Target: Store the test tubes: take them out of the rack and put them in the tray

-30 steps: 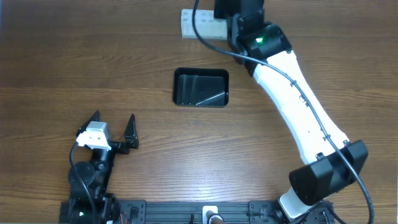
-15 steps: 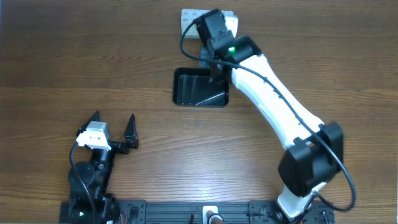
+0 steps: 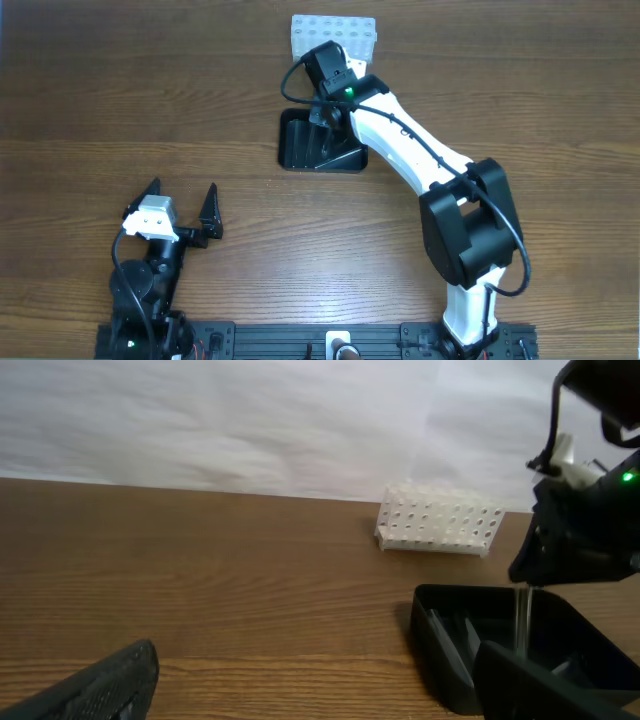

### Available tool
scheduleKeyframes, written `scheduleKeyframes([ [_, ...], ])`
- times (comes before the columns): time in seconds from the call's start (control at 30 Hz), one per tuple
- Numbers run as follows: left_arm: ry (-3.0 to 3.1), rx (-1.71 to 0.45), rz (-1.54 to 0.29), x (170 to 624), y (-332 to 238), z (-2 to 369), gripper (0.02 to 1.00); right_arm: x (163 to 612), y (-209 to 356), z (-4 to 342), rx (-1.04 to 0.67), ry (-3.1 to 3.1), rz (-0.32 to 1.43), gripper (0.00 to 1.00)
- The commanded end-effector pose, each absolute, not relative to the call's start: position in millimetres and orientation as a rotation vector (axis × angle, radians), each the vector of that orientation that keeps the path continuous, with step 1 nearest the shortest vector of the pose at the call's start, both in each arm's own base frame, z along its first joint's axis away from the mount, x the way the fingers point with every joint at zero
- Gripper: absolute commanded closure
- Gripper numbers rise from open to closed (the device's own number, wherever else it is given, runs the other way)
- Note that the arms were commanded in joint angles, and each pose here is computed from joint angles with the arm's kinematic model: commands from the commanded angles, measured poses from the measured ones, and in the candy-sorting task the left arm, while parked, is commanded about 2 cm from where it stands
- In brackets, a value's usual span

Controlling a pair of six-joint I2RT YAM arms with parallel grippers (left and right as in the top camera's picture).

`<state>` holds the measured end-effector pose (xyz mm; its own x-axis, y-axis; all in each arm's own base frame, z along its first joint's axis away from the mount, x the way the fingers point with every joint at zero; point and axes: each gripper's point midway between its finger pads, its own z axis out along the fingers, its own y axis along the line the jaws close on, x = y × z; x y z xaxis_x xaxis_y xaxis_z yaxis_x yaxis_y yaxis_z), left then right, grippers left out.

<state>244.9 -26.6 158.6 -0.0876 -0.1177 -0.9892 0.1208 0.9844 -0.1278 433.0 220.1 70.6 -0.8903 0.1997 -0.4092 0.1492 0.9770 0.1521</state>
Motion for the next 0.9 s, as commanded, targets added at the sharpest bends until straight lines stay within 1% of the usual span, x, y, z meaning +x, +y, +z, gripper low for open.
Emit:
scheduleKeyframes([
  [0.03,1.646,0.016,-0.196,245,-27,157,0.018,426,229,50,0.246,2.747,0.184,0.888],
  [0.17,1.646,0.016,-0.196,245,-27,157,0.020,423,231,48,0.240,2.763,0.197,0.866],
  [0.3,1.646,0.016,-0.196,245,-27,157,0.020,422,233,48,0.232,2.763,0.199,0.724],
  [0.4,1.646,0.016,-0.196,245,-27,157,0.018,423,234,49,0.232,2.760,0.200,0.652],
  [0.5,1.646,0.016,-0.196,245,-27,157,0.018,427,232,55,0.236,2.734,0.191,0.649],
  [0.57,1.646,0.016,-0.196,245,-27,157,0.020,431,226,65,0.246,2.694,0.159,0.643],
  [0.67,1.646,0.016,-0.196,245,-27,157,0.018,436,216,95,0.221,2.616,0.115,0.544],
  [0.77,1.646,0.016,-0.196,245,-27,157,0.018,440,206,143,0.137,2.508,0.082,0.362],
  [0.83,1.646,0.016,-0.196,245,-27,157,0.018,441,193,177,0.105,2.432,0.046,0.292],
  [0.9,1.646,0.016,-0.196,245,-27,157,0.018,440,175,212,0.101,2.353,0.008,0.246],
])
